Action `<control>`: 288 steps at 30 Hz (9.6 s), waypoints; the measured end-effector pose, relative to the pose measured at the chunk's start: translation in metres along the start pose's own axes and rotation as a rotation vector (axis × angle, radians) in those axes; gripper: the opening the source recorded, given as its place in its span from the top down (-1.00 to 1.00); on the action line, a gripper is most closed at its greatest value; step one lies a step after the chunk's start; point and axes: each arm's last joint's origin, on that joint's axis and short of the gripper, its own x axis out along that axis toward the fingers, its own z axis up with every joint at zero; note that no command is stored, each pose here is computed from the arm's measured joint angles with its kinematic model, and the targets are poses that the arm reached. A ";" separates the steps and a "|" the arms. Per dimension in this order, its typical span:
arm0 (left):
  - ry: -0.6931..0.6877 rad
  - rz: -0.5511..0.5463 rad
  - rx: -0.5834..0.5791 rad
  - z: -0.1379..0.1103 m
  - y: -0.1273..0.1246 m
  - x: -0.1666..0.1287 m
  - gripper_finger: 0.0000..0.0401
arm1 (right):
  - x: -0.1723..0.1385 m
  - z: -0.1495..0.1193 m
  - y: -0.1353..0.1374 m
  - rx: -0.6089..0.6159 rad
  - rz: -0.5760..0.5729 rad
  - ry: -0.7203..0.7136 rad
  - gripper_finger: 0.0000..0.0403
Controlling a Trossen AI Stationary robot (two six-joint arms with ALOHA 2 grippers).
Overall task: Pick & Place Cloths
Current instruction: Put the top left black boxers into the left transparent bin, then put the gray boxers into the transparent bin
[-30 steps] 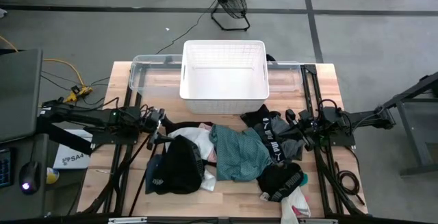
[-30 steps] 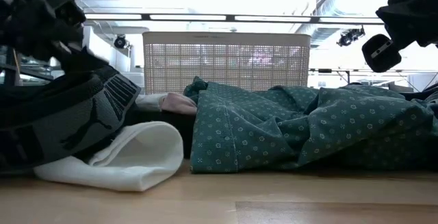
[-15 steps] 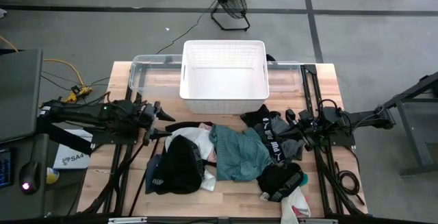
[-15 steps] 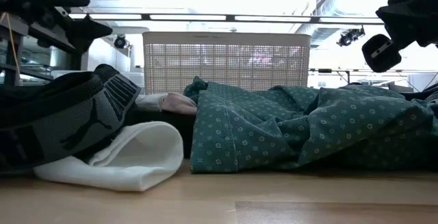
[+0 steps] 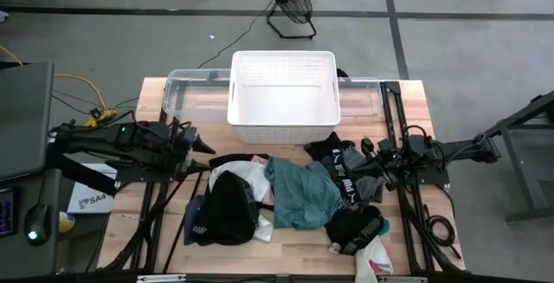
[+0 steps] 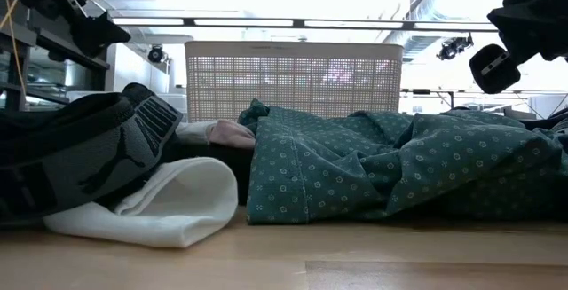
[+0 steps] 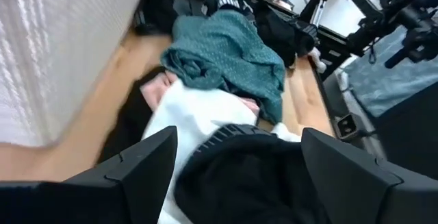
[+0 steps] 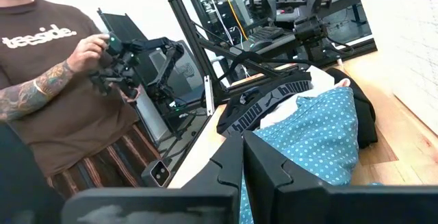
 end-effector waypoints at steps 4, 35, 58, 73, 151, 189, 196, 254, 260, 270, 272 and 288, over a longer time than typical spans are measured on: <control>0.082 -0.048 -0.043 -0.004 -0.005 0.008 -0.52 | 0.000 0.000 0.000 0.000 0.000 0.000 0.98; 0.330 0.256 0.388 -0.070 -0.054 0.081 -0.52 | 0.000 0.000 0.000 0.000 0.000 0.000 0.98; 0.367 0.229 0.381 -0.066 -0.066 0.092 0.94 | 0.000 0.000 0.000 0.000 0.000 0.000 0.98; 0.318 0.281 0.451 0.038 -0.117 0.053 0.96 | 0.000 0.000 0.000 -0.001 0.001 -0.003 0.98; -0.437 1.064 0.367 0.241 -0.116 -0.119 0.99 | 0.000 0.001 0.000 -0.001 0.003 -0.006 0.98; -0.247 1.260 0.228 0.276 -0.015 -0.100 0.99 | 0.000 0.001 0.000 -0.001 0.003 -0.006 0.98; -0.019 1.308 0.127 0.251 -0.004 -0.093 0.99 | 0.000 0.001 0.000 -0.001 0.003 -0.006 0.98; 0.540 0.984 -0.410 0.139 0.194 -0.007 0.95 | 0.000 0.001 0.000 -0.001 0.003 -0.006 0.98; 0.566 0.928 -0.398 0.137 0.192 -0.006 0.93 | 0.000 0.001 0.000 -0.001 0.003 -0.006 0.98; 0.603 0.908 -0.370 0.135 0.191 -0.007 0.33 | 0.000 0.001 0.000 -0.001 0.003 -0.006 0.98; 0.598 0.908 -0.378 0.136 0.191 -0.007 0.20 | 0.000 0.001 0.000 -0.001 0.003 -0.006 0.98; 0.448 0.858 -0.584 0.165 0.163 -0.023 -0.05 | 0.000 0.001 0.000 -0.001 0.003 -0.006 0.98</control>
